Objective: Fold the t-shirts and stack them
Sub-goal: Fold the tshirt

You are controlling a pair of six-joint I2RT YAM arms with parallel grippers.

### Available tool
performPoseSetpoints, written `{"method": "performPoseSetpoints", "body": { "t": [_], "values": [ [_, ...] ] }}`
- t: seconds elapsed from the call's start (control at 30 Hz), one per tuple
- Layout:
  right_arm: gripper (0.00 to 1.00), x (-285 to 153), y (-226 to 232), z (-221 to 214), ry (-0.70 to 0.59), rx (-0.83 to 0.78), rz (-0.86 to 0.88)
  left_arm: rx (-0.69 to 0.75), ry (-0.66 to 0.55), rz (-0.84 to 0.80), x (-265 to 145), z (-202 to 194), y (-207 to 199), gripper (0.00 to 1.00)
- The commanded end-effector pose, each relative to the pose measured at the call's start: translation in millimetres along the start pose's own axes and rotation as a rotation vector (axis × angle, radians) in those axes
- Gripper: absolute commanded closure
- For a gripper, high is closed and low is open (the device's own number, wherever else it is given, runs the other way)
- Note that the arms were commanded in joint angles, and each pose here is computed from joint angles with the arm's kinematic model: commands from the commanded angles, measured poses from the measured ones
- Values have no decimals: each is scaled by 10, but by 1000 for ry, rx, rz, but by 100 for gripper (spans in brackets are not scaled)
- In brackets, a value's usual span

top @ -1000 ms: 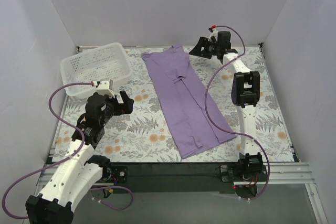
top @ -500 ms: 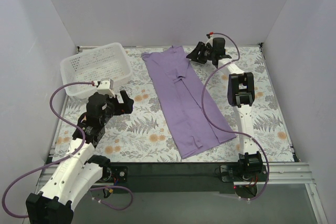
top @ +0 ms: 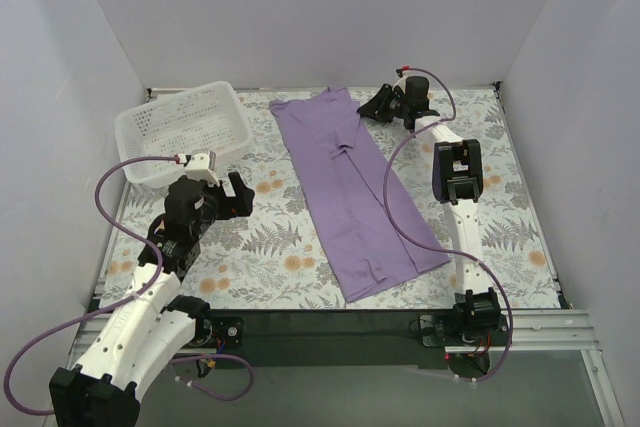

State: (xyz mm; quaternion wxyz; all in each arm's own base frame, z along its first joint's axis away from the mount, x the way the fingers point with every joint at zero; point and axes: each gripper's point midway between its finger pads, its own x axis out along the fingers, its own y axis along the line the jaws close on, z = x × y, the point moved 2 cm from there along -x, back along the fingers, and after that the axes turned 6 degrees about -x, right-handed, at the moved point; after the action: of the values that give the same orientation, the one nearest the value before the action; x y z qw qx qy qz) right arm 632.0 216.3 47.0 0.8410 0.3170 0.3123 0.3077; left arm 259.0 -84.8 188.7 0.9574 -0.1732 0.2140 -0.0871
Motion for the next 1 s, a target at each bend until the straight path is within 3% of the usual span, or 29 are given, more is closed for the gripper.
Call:
{"method": "performPoseSetpoints", "body": {
  "t": [0.0,0.7,0.97],
  "values": [
    [68,40,17,56,-23,-4,27,6,-16,17,15,43,26,12],
    [99,-102,126,293,-68,-29,136,-2,2,36,61,19,51,12],
    [99,-143,264,343,-71,-48,181,-2,1,36,54,20,53,12]
  ]
}}
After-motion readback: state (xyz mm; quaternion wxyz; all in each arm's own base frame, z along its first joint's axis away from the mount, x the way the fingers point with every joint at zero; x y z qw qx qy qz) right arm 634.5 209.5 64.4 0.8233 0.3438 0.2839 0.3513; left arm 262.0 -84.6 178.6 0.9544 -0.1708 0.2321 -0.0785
